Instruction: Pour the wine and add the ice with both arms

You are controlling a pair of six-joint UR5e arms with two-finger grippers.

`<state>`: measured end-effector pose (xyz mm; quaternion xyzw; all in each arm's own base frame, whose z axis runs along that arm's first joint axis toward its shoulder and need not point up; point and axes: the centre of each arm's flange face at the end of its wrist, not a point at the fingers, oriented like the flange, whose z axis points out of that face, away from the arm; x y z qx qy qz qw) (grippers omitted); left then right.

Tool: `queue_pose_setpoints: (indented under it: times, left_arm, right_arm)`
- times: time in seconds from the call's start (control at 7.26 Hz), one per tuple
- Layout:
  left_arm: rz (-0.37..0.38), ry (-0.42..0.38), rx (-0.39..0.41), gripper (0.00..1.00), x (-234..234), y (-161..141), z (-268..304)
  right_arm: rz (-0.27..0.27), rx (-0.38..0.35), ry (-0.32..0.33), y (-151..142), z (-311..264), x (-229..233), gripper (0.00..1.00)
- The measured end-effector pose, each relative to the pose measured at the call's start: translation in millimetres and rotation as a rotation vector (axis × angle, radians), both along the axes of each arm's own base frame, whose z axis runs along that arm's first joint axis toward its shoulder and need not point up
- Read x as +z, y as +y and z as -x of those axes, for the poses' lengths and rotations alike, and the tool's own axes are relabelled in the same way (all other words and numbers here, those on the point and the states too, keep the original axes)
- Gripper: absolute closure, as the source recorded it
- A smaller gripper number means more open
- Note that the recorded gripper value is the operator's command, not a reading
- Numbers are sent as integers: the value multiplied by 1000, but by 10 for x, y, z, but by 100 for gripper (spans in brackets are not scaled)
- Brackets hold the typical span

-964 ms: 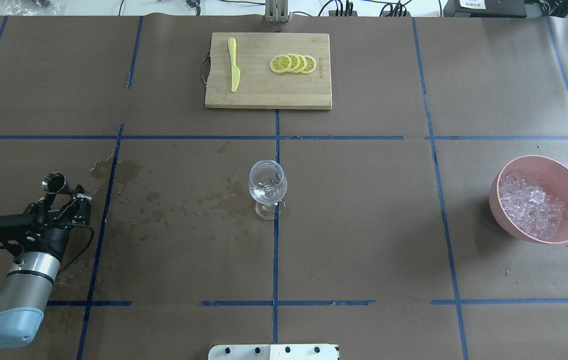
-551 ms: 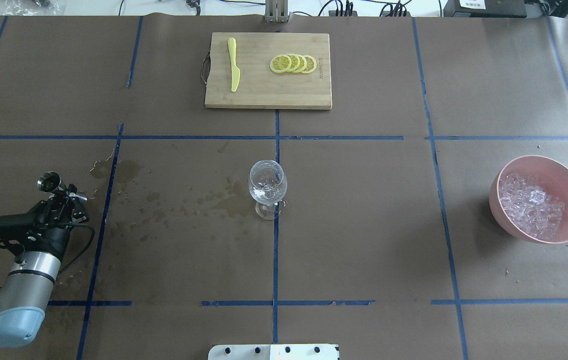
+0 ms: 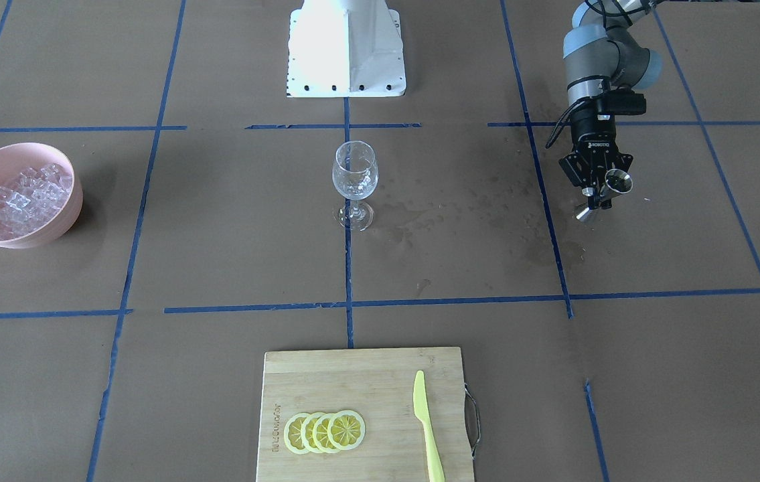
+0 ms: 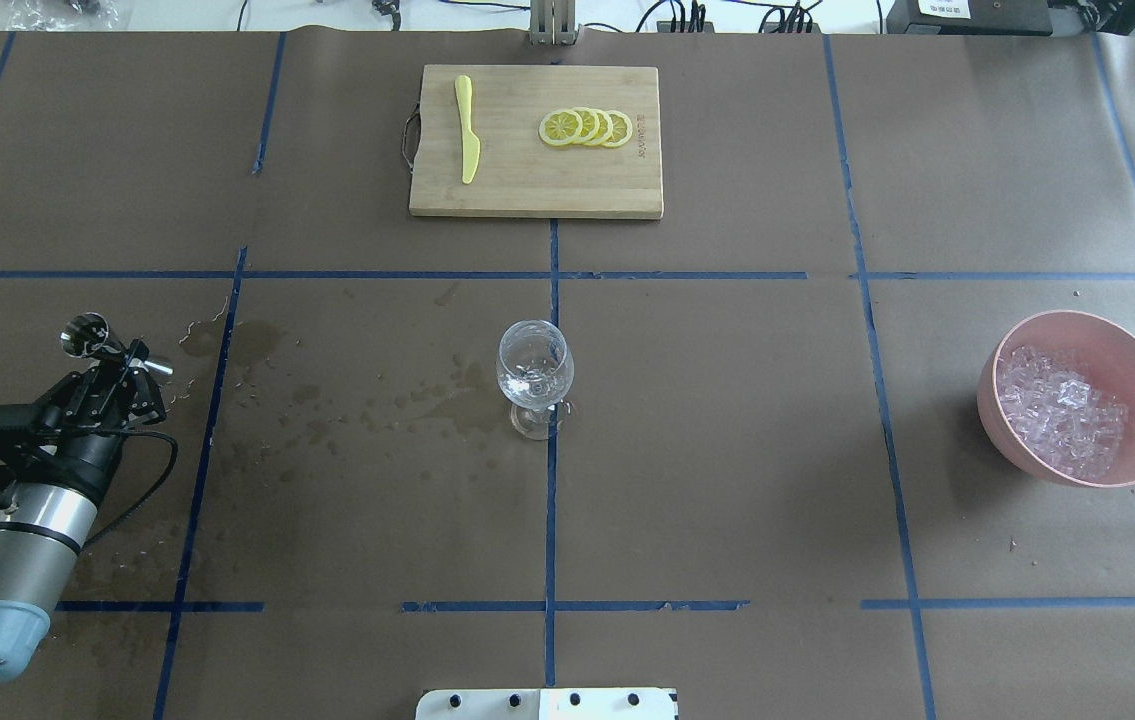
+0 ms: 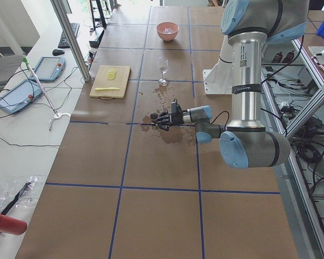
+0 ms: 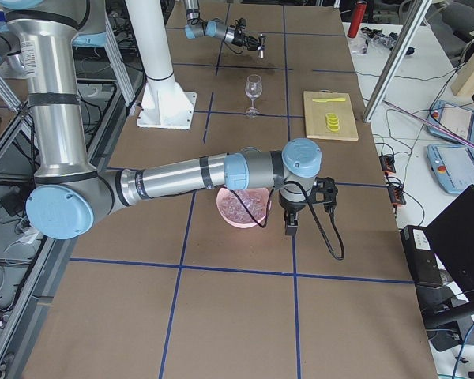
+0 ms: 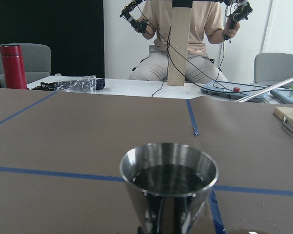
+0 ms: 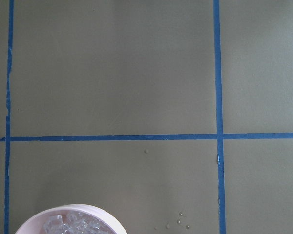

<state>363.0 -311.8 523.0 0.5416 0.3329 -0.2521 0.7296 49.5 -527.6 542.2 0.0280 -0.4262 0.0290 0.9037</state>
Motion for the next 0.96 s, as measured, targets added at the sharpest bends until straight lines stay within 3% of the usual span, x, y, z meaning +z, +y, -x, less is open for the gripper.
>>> queue_pose_setpoints:
  times: [0.41,0.83,0.96]
  left_arm:
    - [-81,-42,-34,100,-258,-219,327]
    - [-118,-20,-34,100,-672,-478,260]
    - [-147,-82,-22,100,-821,-553,205]
  right_arm:
    - [0,0,1,0,0,1,0]
    - [-3,0,1,1,0,-13,0]
    - [-3,0,1,1,0,-16,0]
